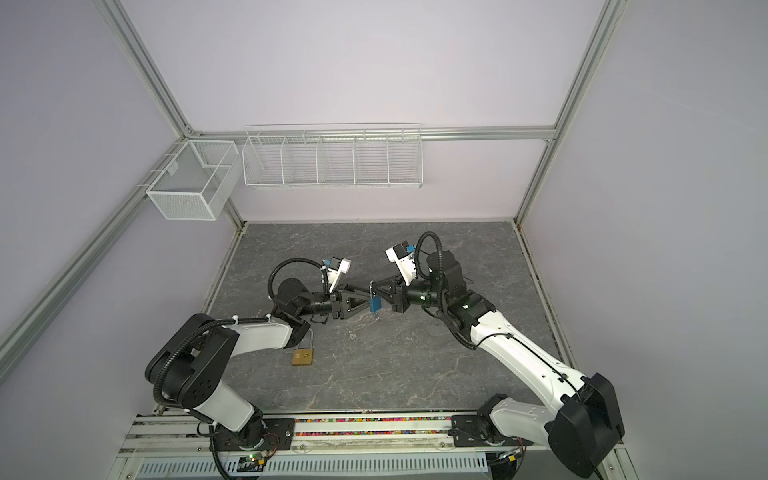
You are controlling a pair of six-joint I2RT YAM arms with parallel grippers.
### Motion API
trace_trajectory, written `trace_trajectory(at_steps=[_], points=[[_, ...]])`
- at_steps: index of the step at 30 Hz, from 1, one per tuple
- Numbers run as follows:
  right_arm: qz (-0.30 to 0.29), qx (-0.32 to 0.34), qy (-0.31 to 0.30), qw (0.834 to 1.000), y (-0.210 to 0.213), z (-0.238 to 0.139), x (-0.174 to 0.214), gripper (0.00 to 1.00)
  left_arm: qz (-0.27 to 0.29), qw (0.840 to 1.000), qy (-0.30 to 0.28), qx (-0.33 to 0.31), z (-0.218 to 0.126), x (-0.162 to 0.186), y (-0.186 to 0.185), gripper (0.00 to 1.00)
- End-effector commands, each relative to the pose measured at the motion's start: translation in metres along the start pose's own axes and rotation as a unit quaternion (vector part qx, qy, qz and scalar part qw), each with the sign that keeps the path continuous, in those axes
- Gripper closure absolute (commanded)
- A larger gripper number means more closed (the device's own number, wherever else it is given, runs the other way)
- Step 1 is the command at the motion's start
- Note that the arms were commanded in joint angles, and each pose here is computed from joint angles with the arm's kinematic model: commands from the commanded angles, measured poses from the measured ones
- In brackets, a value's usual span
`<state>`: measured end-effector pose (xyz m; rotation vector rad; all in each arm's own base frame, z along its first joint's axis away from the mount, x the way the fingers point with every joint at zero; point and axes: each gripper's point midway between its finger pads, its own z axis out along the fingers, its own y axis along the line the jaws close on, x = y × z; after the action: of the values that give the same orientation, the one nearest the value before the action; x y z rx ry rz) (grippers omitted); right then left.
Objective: Unlock with the key
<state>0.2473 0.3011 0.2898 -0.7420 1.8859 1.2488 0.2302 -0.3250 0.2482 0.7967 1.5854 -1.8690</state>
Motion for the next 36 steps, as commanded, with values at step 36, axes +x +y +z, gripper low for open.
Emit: trace_trajectory(at_steps=[36], points=[[-0.040, -0.043, -0.025, 0.998, 0.026, -0.004, -0.035, 0.93, 0.089, 0.991, 0.010, 0.095, 0.013, -0.018, -0.069, 0.22]])
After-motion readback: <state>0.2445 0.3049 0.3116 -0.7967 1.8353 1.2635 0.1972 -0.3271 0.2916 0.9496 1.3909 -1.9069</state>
